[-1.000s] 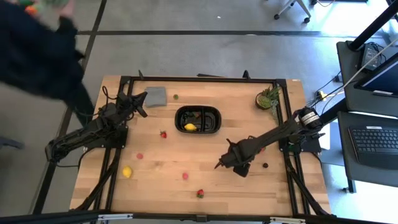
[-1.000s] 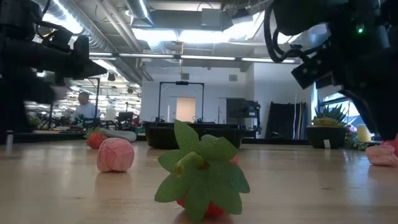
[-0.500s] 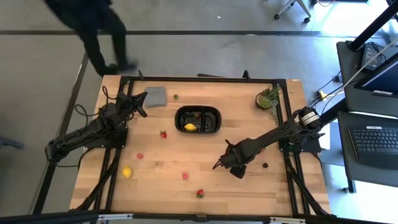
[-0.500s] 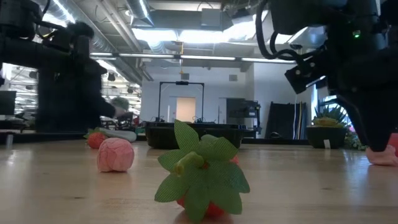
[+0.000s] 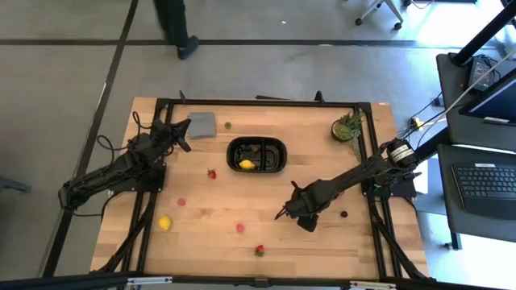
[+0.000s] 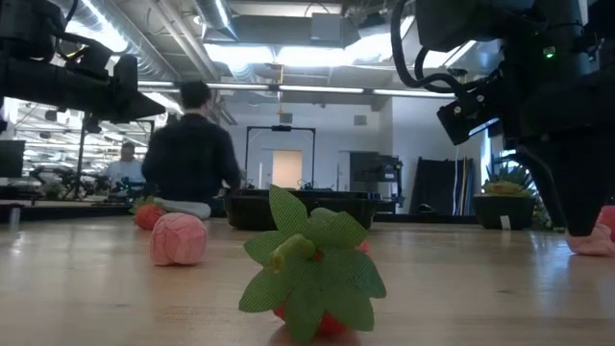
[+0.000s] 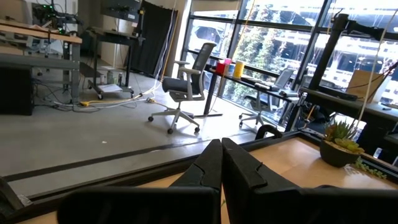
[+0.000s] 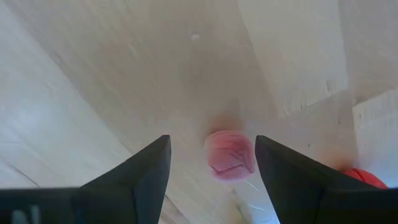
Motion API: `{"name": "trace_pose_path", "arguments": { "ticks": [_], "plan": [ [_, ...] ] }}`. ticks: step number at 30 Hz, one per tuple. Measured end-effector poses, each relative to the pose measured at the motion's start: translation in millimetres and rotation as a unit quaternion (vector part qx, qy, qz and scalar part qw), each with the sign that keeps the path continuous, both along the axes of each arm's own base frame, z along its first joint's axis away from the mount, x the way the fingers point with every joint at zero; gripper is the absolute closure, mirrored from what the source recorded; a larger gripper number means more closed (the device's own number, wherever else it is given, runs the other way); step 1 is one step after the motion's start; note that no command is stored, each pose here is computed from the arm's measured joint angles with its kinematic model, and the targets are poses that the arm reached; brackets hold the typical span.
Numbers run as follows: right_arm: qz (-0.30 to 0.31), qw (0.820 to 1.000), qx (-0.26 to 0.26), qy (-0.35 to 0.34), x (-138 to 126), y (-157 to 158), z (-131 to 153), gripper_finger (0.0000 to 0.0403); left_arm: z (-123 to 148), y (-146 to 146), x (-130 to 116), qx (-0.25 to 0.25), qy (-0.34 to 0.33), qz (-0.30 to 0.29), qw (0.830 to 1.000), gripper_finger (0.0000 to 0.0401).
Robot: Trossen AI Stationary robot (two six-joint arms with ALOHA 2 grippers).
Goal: Pick and placing Produce into tupperware
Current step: Put the right pink peach into the black container
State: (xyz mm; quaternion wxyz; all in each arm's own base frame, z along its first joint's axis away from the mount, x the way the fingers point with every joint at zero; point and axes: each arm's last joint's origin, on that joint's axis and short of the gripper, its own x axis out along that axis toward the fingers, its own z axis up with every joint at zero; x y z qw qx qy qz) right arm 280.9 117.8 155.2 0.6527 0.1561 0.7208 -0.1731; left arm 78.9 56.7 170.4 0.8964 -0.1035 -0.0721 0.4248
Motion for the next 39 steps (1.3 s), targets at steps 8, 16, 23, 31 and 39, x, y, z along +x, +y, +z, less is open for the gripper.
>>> {"name": "trace_pose_path", "arguments": {
  "ticks": [8, 16, 23, 31, 39],
  "plan": [
    [0.004, 1.0, -0.006, 0.015, -2.8, -1.2, 0.3, 0.0166, -0.1, 0.0, 0.0, 0.0, 0.0, 0.0, 1.0, 0.0401],
    [0.005, 1.0, -0.007, 0.015, -2.9, -1.4, 0.0, 0.0166, -0.1, 0.0, 0.0, 0.0, 0.0, 0.0, 1.0, 0.0401],
    [0.017, 1.0, -0.006, 0.016, -3.0, -1.5, 0.0, 0.0166, -0.1, 0.0, 0.0, 0.0, 0.0, 0.0, 1.0, 0.0401],
    [0.027, 0.999, -0.007, 0.037, -2.3, -0.8, -10.2, 0.0166, -0.1, 0.0, 0.0, 0.0, 0.0, 0.0, 1.0, 0.0401],
    [0.021, 0.998, -0.004, 0.06, -1.0, -1.4, -19.7, 0.0166, -0.1, 0.0, 0.0, 0.0, 0.0, 0.0, 1.0, 0.0401]
  ]
}}
